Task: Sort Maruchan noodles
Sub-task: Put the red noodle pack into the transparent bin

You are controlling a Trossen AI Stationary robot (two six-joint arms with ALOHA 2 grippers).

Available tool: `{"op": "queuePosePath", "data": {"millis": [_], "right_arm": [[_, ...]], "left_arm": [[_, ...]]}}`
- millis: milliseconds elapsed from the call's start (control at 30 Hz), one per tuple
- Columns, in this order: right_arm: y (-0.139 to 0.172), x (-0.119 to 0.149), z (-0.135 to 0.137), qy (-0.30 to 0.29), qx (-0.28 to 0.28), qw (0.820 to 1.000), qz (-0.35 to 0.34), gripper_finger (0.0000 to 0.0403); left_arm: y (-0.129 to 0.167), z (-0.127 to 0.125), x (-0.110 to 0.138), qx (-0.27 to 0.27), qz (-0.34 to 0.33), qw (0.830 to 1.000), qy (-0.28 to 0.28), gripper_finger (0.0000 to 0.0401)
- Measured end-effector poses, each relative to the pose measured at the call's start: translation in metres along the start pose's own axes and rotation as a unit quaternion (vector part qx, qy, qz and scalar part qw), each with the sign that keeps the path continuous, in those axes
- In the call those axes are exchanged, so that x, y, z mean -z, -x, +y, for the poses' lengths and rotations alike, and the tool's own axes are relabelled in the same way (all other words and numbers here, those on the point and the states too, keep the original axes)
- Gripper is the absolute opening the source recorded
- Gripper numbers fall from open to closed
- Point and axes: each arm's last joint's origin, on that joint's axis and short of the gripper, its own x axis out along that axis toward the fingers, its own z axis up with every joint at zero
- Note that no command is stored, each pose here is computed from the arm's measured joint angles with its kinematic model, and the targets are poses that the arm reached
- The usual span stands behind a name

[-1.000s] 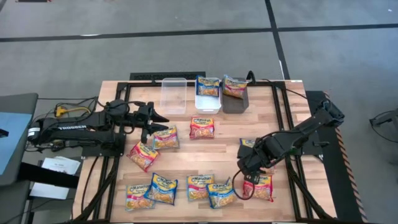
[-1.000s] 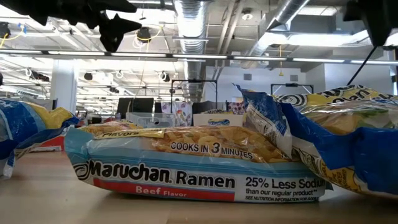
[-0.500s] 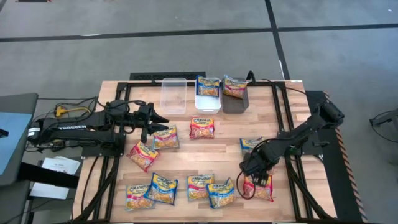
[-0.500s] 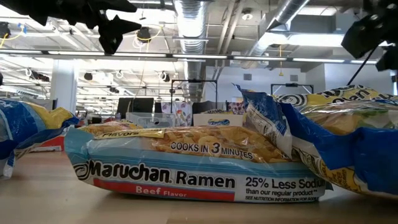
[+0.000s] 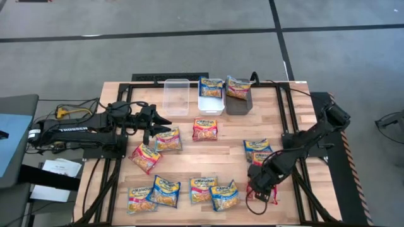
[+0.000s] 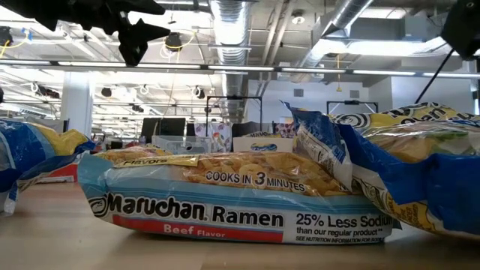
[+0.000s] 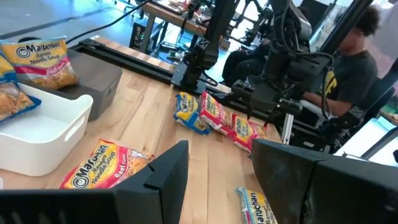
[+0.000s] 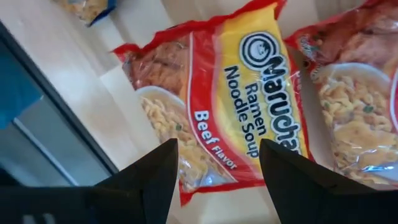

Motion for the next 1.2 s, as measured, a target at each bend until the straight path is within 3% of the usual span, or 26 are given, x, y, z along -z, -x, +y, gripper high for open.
{"op": "queuePosePath", "data": {"millis": [233, 433, 767, 867, 1100, 1200], "right_arm": [[-0.007, 0.004, 0.005, -0.021, 0.012, 0.999, -0.026, 0.0249], [-0.035, -0.002, 0.008, -0.021, 0.048, 0.999, 0.008, 0.0249], [-0.060, -0.011, 0.013, -0.021, 0.052, 0.998, 0.041, 0.0242], [-0.061, -0.012, 0.014, -0.026, 0.043, 0.998, 0.046, 0.0209], [-0.061, -0.016, 0.017, -0.035, 0.015, 0.998, 0.045, 0.0060], [-0.061, -0.016, 0.019, -0.036, 0.007, 0.998, 0.048, 0.0013]], "left_arm": [[0.000, 0.000, 0.000, 0.000, 0.000, 1.000, 0.000, 0.0164], [0.000, 0.000, 0.001, -0.002, 0.003, 1.000, 0.010, 0.0164], [0.000, 0.001, 0.002, -0.009, 0.010, 1.000, 0.014, 0.0164], [0.000, 0.001, 0.002, -0.010, 0.011, 1.000, 0.014, 0.0164], [0.000, 0.001, 0.002, -0.010, 0.011, 1.000, 0.014, 0.0164], [0.000, 0.001, 0.002, -0.010, 0.011, 1.000, 0.014, 0.0164]]}}
